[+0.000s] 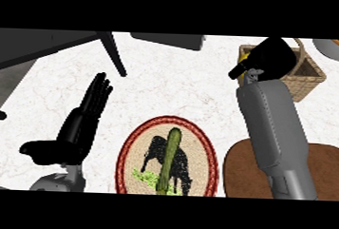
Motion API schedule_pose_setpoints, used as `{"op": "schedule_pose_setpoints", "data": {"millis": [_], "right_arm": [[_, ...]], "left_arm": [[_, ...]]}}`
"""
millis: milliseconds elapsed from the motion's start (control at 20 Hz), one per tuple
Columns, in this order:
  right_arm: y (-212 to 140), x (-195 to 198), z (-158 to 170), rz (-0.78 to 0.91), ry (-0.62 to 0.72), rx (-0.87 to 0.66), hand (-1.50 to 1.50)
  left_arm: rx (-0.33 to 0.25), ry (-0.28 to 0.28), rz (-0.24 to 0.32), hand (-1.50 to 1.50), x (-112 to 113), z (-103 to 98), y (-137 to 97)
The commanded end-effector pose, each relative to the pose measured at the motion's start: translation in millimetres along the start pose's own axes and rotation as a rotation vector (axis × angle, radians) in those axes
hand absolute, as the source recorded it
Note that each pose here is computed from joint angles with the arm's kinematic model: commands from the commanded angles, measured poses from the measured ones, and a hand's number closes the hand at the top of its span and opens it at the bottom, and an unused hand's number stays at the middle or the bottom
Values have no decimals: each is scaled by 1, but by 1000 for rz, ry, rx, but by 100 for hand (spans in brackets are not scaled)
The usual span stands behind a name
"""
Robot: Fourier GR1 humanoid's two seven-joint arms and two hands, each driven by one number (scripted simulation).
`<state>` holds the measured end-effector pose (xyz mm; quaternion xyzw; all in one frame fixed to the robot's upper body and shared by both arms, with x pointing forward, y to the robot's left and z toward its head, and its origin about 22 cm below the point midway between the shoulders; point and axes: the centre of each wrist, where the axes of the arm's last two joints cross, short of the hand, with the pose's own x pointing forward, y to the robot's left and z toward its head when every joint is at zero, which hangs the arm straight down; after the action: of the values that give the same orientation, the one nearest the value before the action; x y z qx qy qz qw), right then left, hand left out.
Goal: Pick the lemon from the cutting board and place it in the basket
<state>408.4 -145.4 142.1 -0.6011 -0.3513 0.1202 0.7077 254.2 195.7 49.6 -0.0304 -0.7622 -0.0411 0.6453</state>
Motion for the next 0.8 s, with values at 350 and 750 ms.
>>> {"op": "schedule_pose_setpoints", "data": {"millis": [350,750], "right_arm": [[-85,87,41,-316,37,-363,150],[-101,106,39,-316,162,-410,150]], "left_arm": [[-32,1,5,0,-2,-9,-15],[-7,-7,-9,0,0,-14,-8]]}}
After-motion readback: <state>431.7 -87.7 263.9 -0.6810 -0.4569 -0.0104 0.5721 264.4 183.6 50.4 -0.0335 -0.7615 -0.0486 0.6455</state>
